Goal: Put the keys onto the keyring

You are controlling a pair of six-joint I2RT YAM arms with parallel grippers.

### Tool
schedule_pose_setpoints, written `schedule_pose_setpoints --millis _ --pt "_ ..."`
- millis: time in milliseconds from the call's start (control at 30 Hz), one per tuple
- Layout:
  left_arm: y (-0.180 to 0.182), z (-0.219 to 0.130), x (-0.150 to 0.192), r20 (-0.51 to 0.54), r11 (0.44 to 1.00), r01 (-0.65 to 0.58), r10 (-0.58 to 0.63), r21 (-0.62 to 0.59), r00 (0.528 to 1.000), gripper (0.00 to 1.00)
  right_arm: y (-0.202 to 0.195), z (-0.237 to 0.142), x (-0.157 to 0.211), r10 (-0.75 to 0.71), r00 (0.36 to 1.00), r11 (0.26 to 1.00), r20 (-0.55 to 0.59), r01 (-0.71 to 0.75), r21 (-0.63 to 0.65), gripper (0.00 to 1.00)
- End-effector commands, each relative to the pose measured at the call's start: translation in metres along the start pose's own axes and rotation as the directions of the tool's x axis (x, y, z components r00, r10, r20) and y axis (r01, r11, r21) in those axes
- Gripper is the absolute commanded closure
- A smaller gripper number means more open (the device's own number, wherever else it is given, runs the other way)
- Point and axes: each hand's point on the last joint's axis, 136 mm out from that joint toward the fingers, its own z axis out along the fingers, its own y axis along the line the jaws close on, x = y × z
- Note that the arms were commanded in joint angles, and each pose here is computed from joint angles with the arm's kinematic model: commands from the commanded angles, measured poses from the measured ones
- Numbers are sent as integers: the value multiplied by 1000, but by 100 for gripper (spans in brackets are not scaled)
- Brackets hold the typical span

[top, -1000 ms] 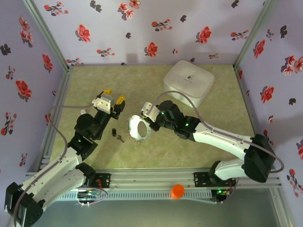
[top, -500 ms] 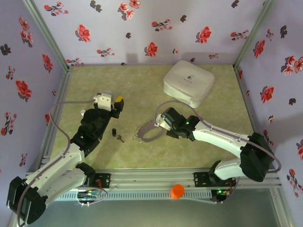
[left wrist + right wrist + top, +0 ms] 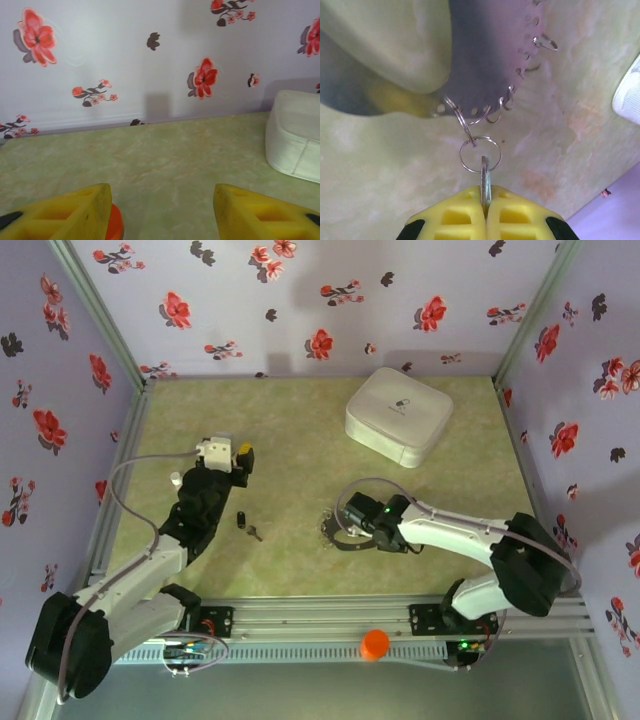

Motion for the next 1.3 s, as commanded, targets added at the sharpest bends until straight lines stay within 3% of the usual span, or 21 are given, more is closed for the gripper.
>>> schedule_pose_setpoints --millis 0,433,533,633,700,733,833,900,1000,1067,1167,1267 --pt "8 1 -14 62 999 47 -46 -19 997 44 10 3 22 -95 991 996 -100 94 -10 96" --pt "14 1 -16 75 999 19 -17 -26 997 44 53 2 39 -160 982 968 -97 137 -209 75" --pt "15 0 -17 81 1000 12 -10 -28 997 44 38 -5 31 -81 995 987 -54 73 -142 73" --pt "14 -1 -19 84 1000 12 -10 -19 996 44 8 -25 8 158 984 982 88 -146 -122 74" --pt "11 -1 -18 78 1000 9 -8 -5 997 44 -13 -45 -11 354 904 931 242 -317 -179 73" --pt "10 0 -18 77 1000 8 -8 3 997 44 -29 -55 -17 461 831 887 313 -417 -199 68" --pt "4 1 -16 61 999 3 -5 34 998 43 -69 -79 -26 686 561 711 463 -652 -263 61" --pt "-1 4 -12 32 998 -5 3 59 999 43 -87 -89 -26 786 383 570 485 -753 -330 61" --pt "-9 9 -6 -17 995 -9 11 94 1000 42 -96 -84 -16 885 235 392 402 -841 -372 59" --pt "-15 13 0 -70 993 12 -4 120 998 40 -90 -66 -5 947 175 273 269 -881 -387 58" --pt "-31 20 7 -148 979 63 -35 191 988 40 -69 -40 3 991 123 133 50 -905 -404 55" --pt "-48 28 16 -231 958 126 -65 257 971 42 -52 -26 3 993 78 35 -83 -901 -432 50"
